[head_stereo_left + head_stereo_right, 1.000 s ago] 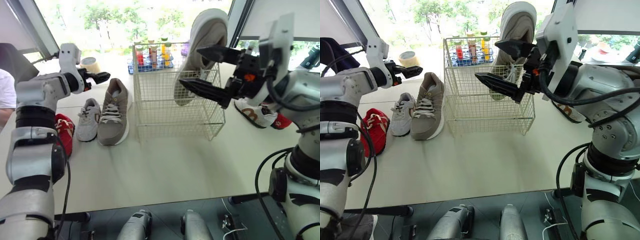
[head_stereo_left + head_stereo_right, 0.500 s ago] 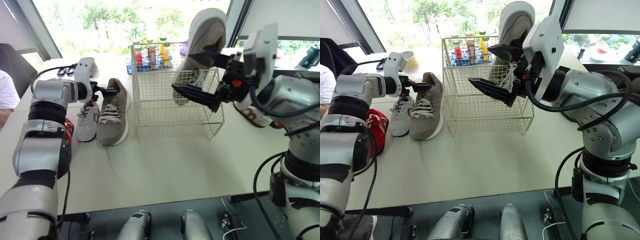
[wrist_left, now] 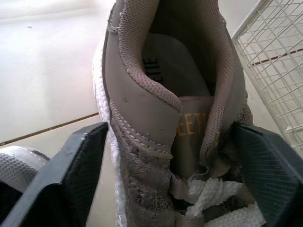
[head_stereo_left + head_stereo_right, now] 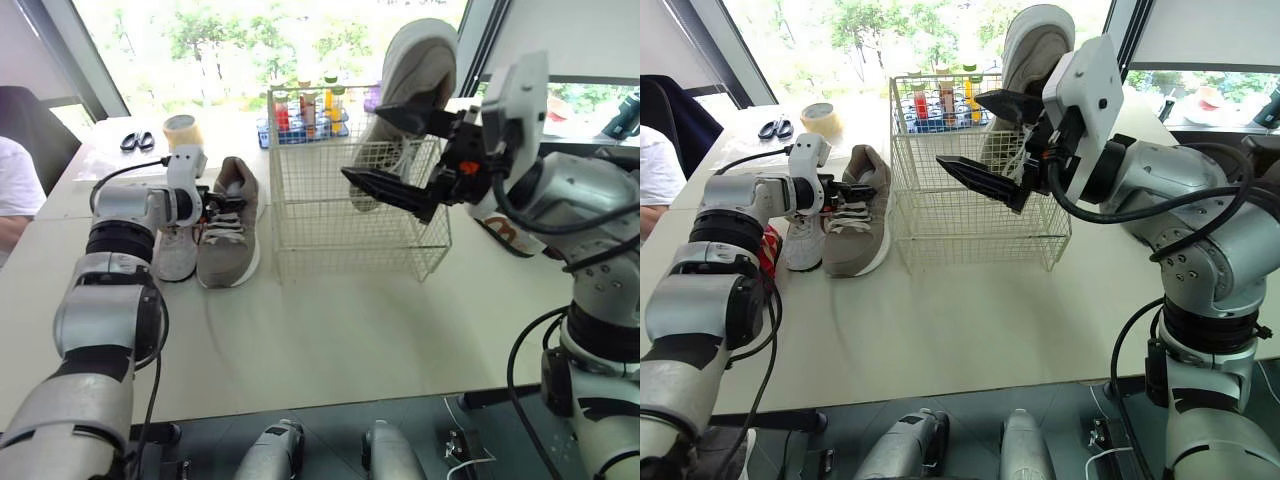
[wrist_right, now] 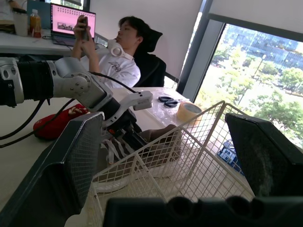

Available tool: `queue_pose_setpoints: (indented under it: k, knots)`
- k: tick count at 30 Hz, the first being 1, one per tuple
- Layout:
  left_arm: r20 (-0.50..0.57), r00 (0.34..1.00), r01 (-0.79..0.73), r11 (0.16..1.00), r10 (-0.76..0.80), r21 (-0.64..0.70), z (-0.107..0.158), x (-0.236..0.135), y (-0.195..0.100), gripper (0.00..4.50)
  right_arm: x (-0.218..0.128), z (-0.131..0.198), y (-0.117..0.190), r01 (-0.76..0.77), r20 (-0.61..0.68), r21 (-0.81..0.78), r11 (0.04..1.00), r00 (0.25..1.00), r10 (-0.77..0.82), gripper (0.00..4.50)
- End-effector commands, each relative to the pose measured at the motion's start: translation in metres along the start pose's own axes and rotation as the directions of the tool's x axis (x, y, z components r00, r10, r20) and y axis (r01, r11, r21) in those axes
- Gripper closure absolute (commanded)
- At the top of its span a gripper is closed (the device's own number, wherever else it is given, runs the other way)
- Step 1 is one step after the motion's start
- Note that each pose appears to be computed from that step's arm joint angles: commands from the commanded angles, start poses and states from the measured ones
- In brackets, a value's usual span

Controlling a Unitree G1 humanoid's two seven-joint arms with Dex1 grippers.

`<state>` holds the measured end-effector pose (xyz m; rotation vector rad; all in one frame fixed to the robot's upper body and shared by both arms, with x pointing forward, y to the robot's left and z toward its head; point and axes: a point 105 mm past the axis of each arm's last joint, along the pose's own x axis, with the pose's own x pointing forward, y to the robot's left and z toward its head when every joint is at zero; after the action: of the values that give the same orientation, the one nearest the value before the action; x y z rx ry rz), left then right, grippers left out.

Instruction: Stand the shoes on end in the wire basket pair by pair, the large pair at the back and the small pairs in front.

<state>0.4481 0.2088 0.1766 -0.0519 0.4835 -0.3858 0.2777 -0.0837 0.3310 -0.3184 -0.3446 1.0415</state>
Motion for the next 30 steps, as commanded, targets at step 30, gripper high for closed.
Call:
queue_pose_setpoints:
  k: [30]
  knots:
    - [0.971,0.043,-0.01,0.972,-0.233,0.234,0.248,-0.219,-0.097,3.9,-0.005,0.011,-0.012,0.077,0.012,-0.08,0.994,0.997,-0.076,0.0]
